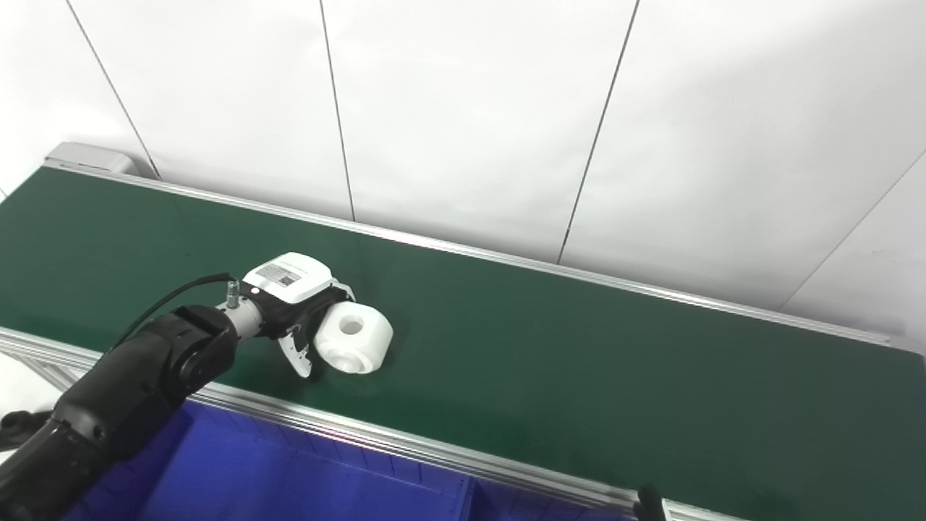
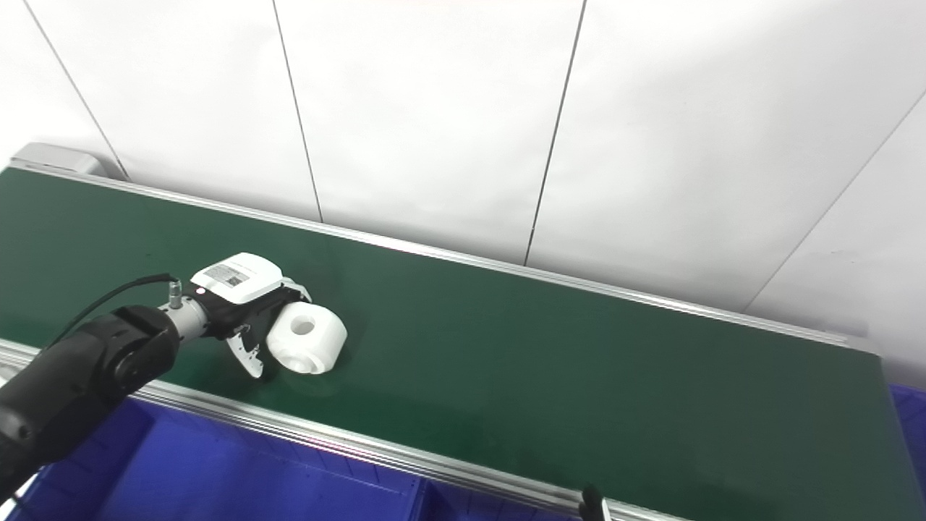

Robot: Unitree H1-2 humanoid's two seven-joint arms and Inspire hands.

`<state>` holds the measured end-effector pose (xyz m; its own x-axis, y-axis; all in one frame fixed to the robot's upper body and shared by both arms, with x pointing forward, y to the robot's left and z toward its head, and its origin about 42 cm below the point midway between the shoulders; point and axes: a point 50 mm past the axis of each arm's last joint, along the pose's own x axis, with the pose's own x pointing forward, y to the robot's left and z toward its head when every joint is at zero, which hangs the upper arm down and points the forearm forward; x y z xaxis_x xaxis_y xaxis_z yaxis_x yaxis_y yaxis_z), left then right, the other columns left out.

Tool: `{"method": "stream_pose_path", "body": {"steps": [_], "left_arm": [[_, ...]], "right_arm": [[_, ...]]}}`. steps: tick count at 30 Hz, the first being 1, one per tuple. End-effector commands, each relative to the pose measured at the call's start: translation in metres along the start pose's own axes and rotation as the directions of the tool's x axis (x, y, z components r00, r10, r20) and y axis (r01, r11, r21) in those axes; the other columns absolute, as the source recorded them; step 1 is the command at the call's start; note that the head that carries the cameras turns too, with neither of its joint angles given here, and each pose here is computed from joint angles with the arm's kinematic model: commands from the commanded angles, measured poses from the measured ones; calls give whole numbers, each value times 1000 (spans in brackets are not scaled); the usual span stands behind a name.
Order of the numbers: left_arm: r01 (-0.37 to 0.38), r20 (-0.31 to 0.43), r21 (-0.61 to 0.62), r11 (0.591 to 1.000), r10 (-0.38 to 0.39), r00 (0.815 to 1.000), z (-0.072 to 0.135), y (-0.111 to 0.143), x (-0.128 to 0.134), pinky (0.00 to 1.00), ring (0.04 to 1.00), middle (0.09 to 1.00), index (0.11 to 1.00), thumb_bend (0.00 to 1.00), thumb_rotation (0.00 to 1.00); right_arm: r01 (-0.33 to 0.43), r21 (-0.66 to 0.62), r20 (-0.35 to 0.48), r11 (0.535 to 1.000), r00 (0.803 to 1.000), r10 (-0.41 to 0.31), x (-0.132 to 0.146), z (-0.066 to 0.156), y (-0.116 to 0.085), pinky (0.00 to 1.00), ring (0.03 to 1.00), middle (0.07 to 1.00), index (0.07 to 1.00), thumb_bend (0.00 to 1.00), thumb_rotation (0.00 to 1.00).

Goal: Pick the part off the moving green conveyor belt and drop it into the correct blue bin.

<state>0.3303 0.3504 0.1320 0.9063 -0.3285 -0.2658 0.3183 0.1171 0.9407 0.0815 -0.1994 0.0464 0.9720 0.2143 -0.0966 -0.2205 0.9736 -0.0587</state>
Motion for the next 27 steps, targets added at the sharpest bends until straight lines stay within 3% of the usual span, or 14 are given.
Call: {"method": "stream_pose_path", "body": {"steps": [1,5,9,15,19,27], "left_arm": [[-109,20,-160,981,114,993,4,-1,-2,427,451,508,486,545,17],[-141,8,-380,914,156,988,17,-17,-5,362,418,480,487,524,0],[-129,-12,-462,877,139,990,30,-22,-5,416,459,494,478,523,0],[-116,-40,-487,865,111,993,34,-19,-5,403,460,496,478,524,0],[-104,-55,-537,837,89,995,36,-27,-5,403,449,485,484,525,0],[-80,-46,-492,867,66,997,40,-31,-4,405,459,494,479,524,0]], "right_arm": [[7,19,10,1000,1000,-7,-2,7,1,1000,1000,1000,1000,786,1000],[5,12,8,1000,1000,-5,-2,8,2,1000,1000,1000,1000,781,1000],[7,11,7,1000,1000,-7,-1,7,4,1000,1000,1000,1000,792,1000],[6,16,4,1000,1000,-6,0,8,5,1000,1000,1000,1000,791,1000],[8,15,1,1000,1000,-8,0,8,5,1000,1000,1000,1000,794,1000],[7,14,-1,1000,1000,-7,-1,9,4,1000,997,1000,1000,795,1000]]}}
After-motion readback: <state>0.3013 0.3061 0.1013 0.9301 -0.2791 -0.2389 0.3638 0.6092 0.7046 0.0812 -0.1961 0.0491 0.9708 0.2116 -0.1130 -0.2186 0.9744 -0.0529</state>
